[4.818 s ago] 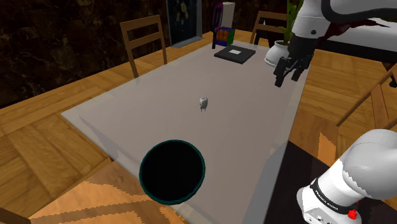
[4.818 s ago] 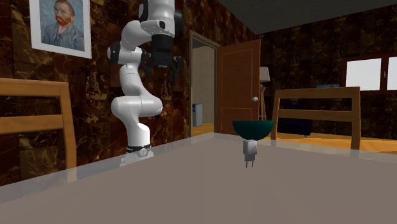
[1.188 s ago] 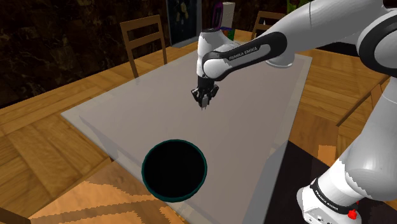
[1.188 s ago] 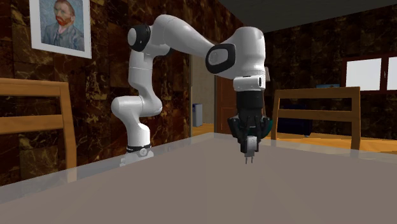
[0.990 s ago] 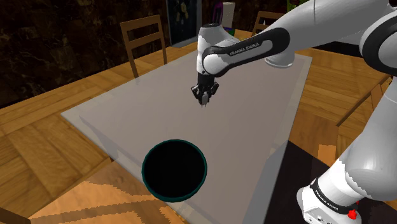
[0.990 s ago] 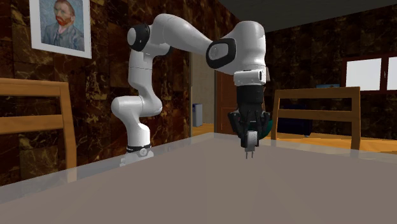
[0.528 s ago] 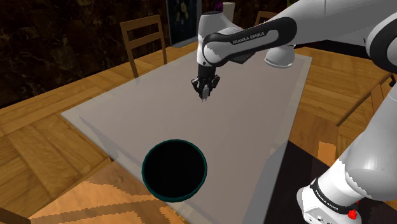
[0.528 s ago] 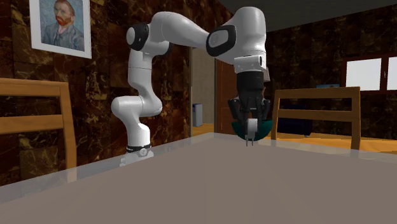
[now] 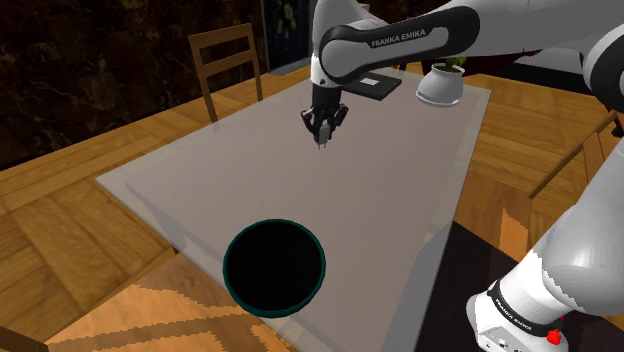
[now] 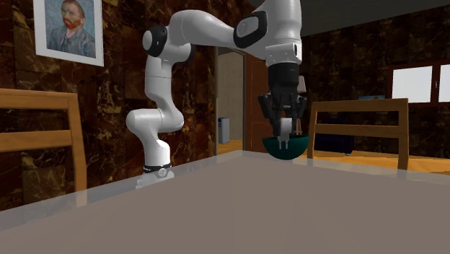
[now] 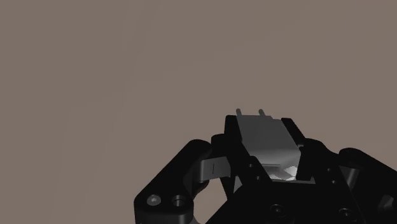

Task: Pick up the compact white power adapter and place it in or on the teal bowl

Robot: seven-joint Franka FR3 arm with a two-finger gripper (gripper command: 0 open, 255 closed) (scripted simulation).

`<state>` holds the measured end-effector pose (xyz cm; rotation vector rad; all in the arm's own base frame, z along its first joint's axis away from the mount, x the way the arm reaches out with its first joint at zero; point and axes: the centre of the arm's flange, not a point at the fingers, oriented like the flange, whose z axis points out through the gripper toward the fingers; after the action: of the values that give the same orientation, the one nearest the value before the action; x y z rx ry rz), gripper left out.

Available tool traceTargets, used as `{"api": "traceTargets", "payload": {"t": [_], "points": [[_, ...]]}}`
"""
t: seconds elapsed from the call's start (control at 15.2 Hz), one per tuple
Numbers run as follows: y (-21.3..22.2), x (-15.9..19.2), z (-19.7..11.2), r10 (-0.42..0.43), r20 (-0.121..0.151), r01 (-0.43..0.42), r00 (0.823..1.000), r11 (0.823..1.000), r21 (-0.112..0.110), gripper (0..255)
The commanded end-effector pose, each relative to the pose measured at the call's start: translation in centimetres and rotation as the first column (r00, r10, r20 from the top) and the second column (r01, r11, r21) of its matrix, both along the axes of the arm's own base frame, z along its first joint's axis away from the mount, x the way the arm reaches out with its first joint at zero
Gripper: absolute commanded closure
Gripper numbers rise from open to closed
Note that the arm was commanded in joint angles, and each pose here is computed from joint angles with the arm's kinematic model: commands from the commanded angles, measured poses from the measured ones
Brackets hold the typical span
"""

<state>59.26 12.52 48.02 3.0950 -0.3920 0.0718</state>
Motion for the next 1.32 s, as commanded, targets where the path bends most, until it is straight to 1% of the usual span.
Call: {"api": "traceTargets", "payload": {"t": [0.0,0.66,0.73,1.25], "points": [[0.0,0.0,1.0,0.000,-0.001,0.000,1.000,1.000,0.000,255],[0.0,0.0,6.3,0.000,-0.001,0.000,1.000,1.000,0.000,255],[0.0,0.0,6.4,0.000,-0.001,0.000,1.000,1.000,0.000,255],[8.7,-6.0,6.7,0.000,-0.001,0.000,1.000,1.000,0.000,255]]}}
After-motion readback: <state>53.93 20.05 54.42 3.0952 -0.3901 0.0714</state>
